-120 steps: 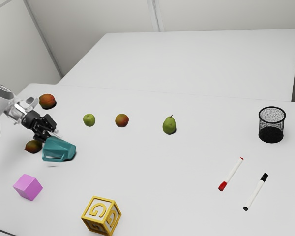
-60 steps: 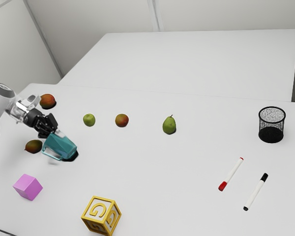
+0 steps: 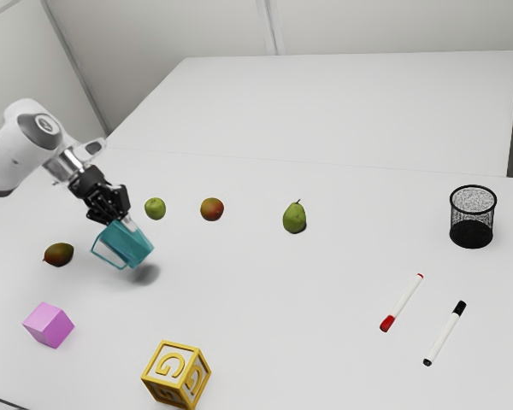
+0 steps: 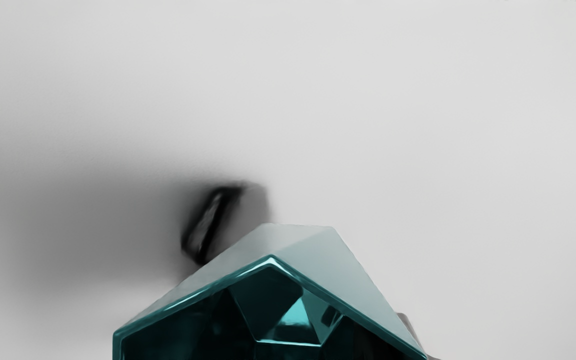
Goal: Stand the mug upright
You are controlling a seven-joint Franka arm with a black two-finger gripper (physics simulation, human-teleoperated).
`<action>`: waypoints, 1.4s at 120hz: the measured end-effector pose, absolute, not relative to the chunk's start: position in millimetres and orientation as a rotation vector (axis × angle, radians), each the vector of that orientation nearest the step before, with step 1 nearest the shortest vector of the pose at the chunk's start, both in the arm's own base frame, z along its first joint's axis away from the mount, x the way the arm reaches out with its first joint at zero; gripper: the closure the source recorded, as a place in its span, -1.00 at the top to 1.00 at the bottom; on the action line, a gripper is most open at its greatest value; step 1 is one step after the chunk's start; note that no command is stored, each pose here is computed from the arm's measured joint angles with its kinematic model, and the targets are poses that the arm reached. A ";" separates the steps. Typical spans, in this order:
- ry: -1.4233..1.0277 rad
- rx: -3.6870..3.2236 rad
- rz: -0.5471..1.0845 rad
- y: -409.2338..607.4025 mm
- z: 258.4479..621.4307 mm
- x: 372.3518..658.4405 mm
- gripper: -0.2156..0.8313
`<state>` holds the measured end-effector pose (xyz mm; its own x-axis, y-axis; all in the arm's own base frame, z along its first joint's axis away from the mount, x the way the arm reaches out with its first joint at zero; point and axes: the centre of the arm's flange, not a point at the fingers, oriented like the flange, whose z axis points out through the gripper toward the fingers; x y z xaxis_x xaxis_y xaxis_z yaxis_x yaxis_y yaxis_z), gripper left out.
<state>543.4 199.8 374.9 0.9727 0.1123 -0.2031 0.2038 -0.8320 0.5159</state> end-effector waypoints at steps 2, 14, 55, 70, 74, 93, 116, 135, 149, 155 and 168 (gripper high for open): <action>0.219 2.589 -0.218 194.6 376.1 545.9 -0.91; 0.210 2.733 -0.192 163.7 383.9 555.4 -0.91; 0.416 2.897 -0.098 109.6 379.6 541.4 -0.91; 0.480 2.930 -0.082 99.3 376.4 539.1 -0.91; 0.493 2.947 -0.076 98.6 376.9 539.3 -0.91; 0.557 2.999 -0.062 93.1 376.5 541.4 -0.91; 0.630 3.028 -0.081 83.8 369.0 530.7 -0.91; 0.701 3.030 -0.079 84.5 362.4 522.3 -0.91; 0.745 3.031 -0.085 82.0 353.6 519.8 -0.91; 0.759 3.029 -0.081 80.6 351.5 519.3 -0.91; 0.790 3.024 -0.064 78.7 350.5 520.6 -0.91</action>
